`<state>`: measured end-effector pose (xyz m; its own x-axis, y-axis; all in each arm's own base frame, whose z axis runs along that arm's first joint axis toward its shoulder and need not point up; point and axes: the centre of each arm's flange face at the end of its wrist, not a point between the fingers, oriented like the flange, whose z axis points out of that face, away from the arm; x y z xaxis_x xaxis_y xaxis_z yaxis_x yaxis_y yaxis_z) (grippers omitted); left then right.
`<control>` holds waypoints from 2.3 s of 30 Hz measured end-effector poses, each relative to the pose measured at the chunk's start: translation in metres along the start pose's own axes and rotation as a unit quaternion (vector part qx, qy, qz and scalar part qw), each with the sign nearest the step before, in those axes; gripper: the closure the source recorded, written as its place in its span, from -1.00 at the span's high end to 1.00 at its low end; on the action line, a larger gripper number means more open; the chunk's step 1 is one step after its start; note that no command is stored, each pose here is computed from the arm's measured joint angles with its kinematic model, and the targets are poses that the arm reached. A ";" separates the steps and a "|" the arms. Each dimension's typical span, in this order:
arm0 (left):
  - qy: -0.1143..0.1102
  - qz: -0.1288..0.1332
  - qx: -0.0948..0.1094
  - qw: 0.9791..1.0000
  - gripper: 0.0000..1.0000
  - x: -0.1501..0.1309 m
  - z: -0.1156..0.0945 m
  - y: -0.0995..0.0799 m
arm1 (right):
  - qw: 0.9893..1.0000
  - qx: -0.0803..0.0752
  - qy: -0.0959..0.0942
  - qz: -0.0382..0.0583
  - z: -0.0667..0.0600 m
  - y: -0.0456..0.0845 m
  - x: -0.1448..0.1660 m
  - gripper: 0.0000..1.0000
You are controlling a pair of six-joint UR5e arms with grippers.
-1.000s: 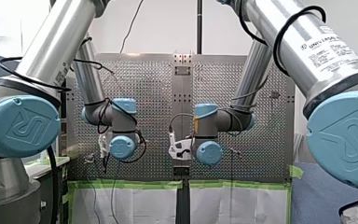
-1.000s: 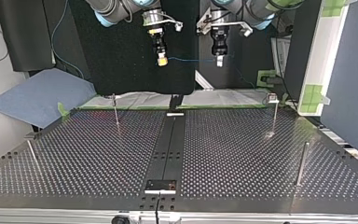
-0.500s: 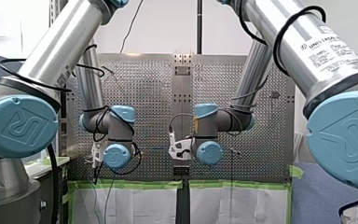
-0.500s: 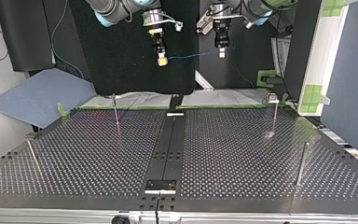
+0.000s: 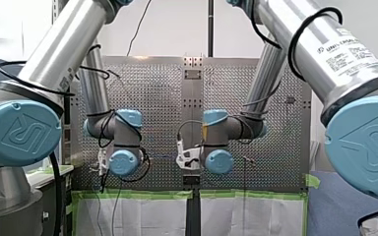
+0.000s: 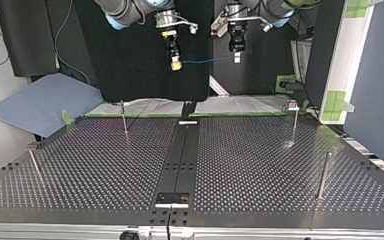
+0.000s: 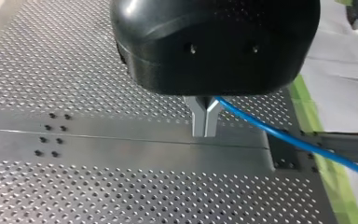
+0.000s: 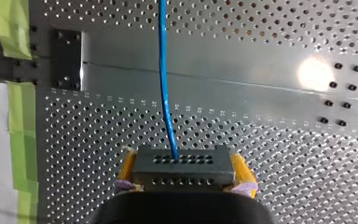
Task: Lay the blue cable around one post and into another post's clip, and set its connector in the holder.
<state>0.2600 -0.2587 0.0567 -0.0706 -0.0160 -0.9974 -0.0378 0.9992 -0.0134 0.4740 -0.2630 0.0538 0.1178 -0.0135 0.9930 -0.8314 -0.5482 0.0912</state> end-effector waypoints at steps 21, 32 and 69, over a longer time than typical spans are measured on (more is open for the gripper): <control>-0.012 -0.012 -0.032 0.999 -1.00 -0.063 0.037 0.025 | 0.993 -0.056 0.028 0.098 0.016 0.019 0.096 -1.00; -0.053 -0.042 -0.058 0.996 -1.00 -0.121 0.067 0.021 | 0.987 -0.045 0.073 0.138 0.035 0.025 0.176 -1.00; -0.145 -0.112 -0.136 0.974 -1.00 -0.297 0.085 0.062 | 0.988 0.034 0.097 0.115 0.061 0.014 0.319 -1.00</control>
<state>0.3636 -0.1892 0.3457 0.2525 -0.1825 -0.9502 -0.2845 0.9246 -0.2532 0.5336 -0.3261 0.3669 -0.1823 0.0126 0.9832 -0.7850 -0.6039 -0.1378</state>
